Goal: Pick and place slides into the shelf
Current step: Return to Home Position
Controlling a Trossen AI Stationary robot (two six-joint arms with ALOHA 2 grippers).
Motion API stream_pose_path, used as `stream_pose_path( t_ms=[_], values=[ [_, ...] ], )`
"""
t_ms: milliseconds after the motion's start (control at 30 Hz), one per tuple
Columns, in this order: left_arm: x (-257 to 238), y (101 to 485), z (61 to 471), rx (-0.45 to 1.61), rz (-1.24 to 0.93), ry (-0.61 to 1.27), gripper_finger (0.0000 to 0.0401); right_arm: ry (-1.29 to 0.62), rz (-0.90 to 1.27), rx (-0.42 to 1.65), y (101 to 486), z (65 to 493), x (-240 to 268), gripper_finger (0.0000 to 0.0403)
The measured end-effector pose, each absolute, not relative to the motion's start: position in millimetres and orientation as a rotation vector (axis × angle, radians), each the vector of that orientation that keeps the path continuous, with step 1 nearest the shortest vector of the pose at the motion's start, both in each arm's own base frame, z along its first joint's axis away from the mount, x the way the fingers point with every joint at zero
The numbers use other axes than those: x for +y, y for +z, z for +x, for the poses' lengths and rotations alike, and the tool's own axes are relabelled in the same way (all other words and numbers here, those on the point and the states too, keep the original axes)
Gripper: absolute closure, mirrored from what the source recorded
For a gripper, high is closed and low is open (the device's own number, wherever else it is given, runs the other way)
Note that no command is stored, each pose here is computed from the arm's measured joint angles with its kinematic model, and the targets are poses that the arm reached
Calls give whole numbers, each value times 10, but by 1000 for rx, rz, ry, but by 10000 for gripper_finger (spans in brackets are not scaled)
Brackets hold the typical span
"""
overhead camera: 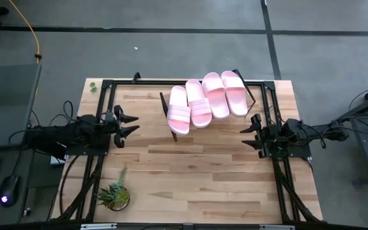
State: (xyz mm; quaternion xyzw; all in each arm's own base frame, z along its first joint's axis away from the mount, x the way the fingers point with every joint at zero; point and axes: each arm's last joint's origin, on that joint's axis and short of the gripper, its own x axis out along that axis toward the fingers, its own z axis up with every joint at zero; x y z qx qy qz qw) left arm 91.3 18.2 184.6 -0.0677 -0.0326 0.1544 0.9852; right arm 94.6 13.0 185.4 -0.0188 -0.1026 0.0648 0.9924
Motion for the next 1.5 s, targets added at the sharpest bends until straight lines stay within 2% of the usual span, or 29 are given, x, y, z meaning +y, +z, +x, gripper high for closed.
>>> stream_pose_path(
  t_ms=[133, 500, 1133, 1500],
  values=[
    [186, 1706, 955, -77, -142, 304, 226, 127, -6, -191, 1841, 948, 129, 227],
    [172, 1687, 962, -47, -119, 254, 226, 130, 23, -30, 1688, 966, 131, 227],
    [173, 1684, 966, -39, -102, 255, 226, 144, 46, -10, 1674, 965, 135, 227],
    [173, 1686, 965, -51, -187, 253, 226, 146, 46, -7, 1673, 964, 136, 227]
  ],
)
